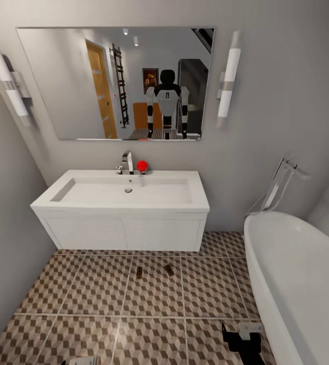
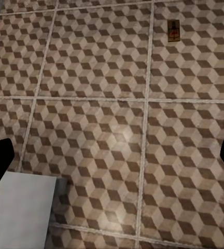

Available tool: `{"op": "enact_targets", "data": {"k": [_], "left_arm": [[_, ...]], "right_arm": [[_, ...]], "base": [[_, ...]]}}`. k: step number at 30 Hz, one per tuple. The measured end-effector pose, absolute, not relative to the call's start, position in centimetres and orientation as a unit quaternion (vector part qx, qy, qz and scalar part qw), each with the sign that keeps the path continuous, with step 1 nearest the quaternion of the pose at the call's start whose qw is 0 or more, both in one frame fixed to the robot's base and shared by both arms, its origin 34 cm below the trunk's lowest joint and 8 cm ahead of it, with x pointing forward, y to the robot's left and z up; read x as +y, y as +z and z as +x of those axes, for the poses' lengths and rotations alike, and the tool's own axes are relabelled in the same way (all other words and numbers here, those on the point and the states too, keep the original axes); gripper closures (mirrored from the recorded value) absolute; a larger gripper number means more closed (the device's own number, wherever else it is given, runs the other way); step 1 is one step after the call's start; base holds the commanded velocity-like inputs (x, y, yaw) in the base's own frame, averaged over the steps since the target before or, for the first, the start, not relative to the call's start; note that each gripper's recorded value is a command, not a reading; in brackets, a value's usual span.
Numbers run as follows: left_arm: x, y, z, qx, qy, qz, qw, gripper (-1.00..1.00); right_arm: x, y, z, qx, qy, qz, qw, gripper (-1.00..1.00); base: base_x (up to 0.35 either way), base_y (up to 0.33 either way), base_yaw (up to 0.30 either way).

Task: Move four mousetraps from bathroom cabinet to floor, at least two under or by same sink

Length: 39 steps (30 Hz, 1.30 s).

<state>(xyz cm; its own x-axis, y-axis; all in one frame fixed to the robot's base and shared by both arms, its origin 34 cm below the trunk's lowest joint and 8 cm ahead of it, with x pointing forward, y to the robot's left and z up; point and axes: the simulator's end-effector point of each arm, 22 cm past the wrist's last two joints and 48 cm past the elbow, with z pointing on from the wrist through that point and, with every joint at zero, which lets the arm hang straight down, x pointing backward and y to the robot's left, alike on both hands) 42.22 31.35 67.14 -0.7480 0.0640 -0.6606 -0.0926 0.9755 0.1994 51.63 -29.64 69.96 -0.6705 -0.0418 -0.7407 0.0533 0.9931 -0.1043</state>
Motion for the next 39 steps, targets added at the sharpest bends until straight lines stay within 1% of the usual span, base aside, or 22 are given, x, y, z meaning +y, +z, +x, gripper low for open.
{"op": "enact_targets", "data": {"k": [39], "left_arm": [[30.2, 68.5, 43.6, 0.921, 0.103, -0.011, 0.376, -1.0]], "right_arm": [[-29.6, 71.8, 53.0, 0.903, -0.058, 0.005, 0.426, -1.0]], "base": [[0.0, 0.0, 0.0]]}}
